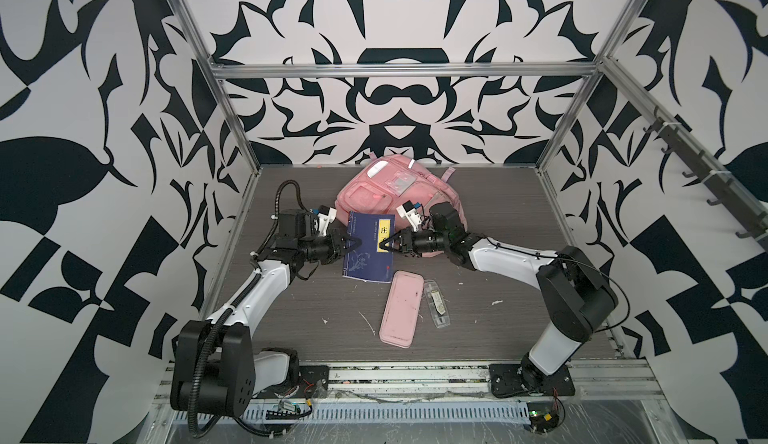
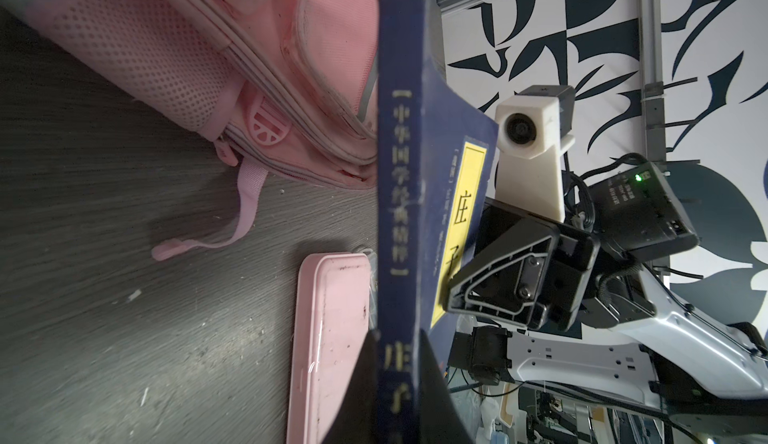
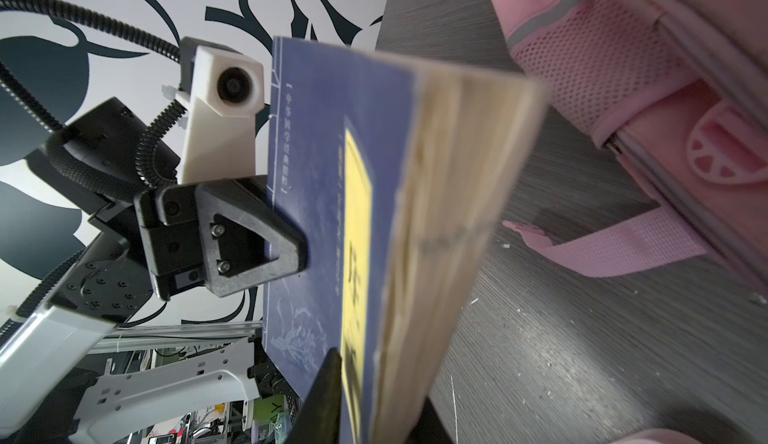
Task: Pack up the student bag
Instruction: 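Carry the upright book toward the backpack with the right gripper while the left releases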
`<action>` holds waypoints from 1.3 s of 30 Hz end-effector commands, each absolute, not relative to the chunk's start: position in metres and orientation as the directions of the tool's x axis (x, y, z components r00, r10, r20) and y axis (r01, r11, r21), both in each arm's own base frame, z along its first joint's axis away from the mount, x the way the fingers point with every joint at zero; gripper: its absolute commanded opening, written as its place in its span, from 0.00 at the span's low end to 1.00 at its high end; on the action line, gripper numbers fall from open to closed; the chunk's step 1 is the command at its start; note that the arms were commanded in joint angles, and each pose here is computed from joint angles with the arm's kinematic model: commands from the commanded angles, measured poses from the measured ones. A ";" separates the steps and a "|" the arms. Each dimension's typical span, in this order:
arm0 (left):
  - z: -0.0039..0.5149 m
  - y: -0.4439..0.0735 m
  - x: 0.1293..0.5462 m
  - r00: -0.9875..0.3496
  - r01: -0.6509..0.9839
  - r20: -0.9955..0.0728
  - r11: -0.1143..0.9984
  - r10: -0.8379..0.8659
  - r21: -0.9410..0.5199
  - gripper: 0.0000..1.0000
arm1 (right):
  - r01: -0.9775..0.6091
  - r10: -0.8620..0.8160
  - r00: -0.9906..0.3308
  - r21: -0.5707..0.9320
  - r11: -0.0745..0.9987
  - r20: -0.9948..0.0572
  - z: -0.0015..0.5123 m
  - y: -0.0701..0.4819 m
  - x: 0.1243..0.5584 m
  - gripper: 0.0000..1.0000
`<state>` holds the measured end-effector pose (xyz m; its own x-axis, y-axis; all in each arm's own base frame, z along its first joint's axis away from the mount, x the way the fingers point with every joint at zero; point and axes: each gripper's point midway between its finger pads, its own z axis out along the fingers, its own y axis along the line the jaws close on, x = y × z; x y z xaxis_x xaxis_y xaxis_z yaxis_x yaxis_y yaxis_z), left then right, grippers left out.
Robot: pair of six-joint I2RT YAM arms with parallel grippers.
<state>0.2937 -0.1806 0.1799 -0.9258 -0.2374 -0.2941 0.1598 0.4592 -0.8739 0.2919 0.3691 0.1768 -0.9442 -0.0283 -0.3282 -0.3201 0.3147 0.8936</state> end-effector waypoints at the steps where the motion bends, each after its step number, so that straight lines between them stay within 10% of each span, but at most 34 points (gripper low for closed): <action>1: 0.184 -0.178 0.302 -0.912 0.179 -0.328 0.479 -0.247 -0.859 0.00 | -0.433 -0.027 -0.898 0.869 0.238 -0.440 0.225 0.377 0.290 0.21; 11: 0.183 -0.178 0.301 -0.915 0.173 -0.320 0.478 -0.246 -0.861 0.05 | -0.440 -0.019 -0.893 0.866 0.236 -0.449 0.229 0.378 0.289 0.00; 19: 0.182 -0.176 0.303 -0.912 0.167 -0.325 0.501 -0.248 -0.849 0.47 | -0.436 0.017 -0.889 0.858 0.272 -0.457 0.229 0.369 0.293 0.00; 39: 0.193 -0.190 0.332 -0.881 0.236 -0.447 0.673 -0.156 -0.700 0.55 | -0.303 0.302 -0.829 0.832 0.464 -0.471 0.245 0.226 0.350 0.00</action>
